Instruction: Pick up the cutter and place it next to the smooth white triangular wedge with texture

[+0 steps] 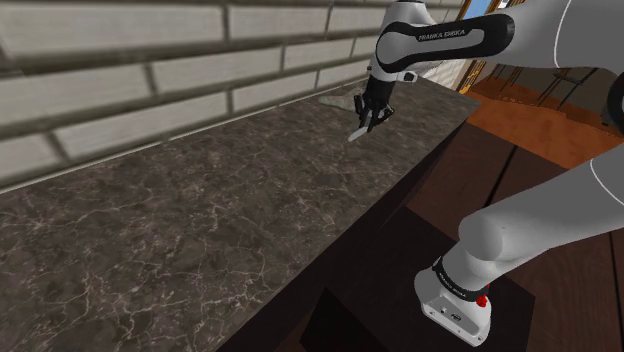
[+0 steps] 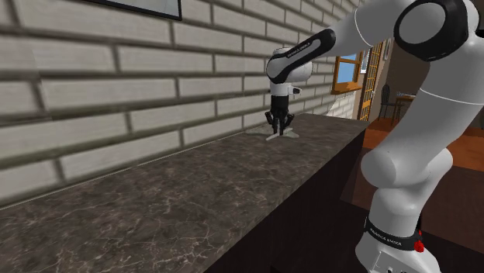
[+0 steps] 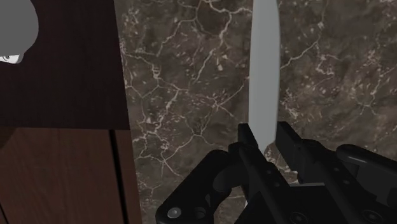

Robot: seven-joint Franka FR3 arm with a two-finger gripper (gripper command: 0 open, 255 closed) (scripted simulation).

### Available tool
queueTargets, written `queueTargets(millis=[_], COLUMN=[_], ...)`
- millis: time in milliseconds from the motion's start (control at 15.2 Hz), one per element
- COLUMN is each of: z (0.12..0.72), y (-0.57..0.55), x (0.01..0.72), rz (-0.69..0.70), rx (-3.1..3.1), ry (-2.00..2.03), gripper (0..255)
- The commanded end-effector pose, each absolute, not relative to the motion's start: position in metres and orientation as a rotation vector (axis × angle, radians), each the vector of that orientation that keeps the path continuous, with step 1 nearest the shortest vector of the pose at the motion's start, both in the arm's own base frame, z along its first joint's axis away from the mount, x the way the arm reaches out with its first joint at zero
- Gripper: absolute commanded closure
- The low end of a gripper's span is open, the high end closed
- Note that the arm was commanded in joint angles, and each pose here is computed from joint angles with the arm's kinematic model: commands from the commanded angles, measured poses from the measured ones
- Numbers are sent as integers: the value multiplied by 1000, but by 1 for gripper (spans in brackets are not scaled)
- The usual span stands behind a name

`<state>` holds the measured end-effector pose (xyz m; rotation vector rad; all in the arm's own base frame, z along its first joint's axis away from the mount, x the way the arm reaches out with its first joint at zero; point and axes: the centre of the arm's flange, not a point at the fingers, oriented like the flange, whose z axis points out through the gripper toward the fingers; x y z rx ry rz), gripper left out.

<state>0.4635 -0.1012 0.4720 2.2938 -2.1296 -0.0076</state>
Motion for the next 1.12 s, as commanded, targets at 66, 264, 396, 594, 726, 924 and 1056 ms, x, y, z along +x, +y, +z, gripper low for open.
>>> queueTargets(millis=[66,264,396,594,726,924,1056], z=[472,472,472,472,472,472,472], y=[-141,-180,-206,-245,-271,-310,-337], x=[458,452,448,442,438,431,427], rz=[-8,-8,-8,-8,-8,-8,-8], rx=[2295,2295,2295,2295,2295,2295,2295], ry=[-2128,-2128,-2128,-2128,-2128,-2128,-2128], gripper=[255,255,255,255,255,255,255])
